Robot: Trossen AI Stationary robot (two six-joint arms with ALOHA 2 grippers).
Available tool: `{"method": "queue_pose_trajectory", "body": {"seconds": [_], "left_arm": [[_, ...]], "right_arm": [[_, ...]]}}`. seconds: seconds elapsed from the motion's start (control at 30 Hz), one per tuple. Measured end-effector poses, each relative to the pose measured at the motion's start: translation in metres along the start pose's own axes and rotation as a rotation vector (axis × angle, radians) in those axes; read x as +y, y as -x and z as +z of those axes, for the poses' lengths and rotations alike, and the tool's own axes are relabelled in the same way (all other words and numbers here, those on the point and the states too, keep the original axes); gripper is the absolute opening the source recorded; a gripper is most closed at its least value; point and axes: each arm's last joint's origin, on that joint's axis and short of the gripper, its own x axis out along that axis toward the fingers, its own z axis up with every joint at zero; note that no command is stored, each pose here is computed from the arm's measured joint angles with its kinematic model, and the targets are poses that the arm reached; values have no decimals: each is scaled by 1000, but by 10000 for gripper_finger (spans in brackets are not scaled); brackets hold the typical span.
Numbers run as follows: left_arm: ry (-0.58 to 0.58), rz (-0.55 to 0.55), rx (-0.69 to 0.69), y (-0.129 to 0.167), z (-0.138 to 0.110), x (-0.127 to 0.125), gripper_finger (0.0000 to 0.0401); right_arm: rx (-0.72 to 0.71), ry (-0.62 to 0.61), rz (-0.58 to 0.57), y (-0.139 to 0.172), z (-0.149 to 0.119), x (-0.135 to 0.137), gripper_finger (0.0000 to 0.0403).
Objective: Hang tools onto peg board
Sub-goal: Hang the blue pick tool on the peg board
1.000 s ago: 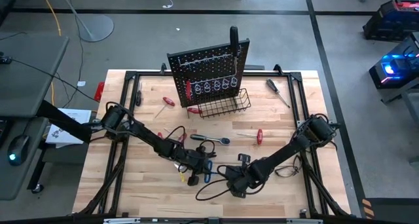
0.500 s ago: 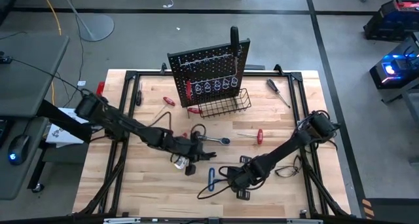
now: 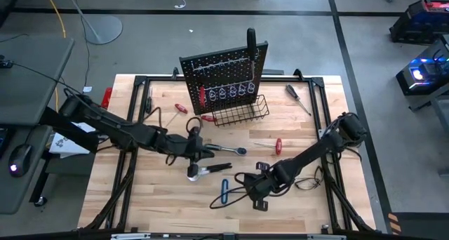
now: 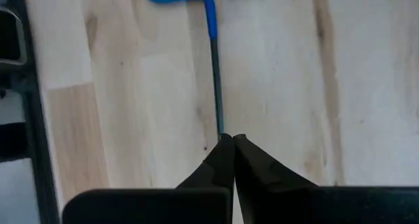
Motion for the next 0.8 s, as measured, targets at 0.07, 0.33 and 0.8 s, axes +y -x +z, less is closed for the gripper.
{"method": "queue_pose_trajectory", "body": {"seconds": [0.07, 0.33, 0.8], "left_arm": [[39, -30, -12, 7, 4, 0, 0], [145, -106, 47, 9, -1, -8, 13], [-76, -284, 145, -78, -70, -57, 1]], "right_arm": [[-12, -4, 2, 4, 3, -3, 2], [-8, 25, 23, 2, 5, -11, 1], [30, -48, 161, -5, -13, 5, 0]]}}
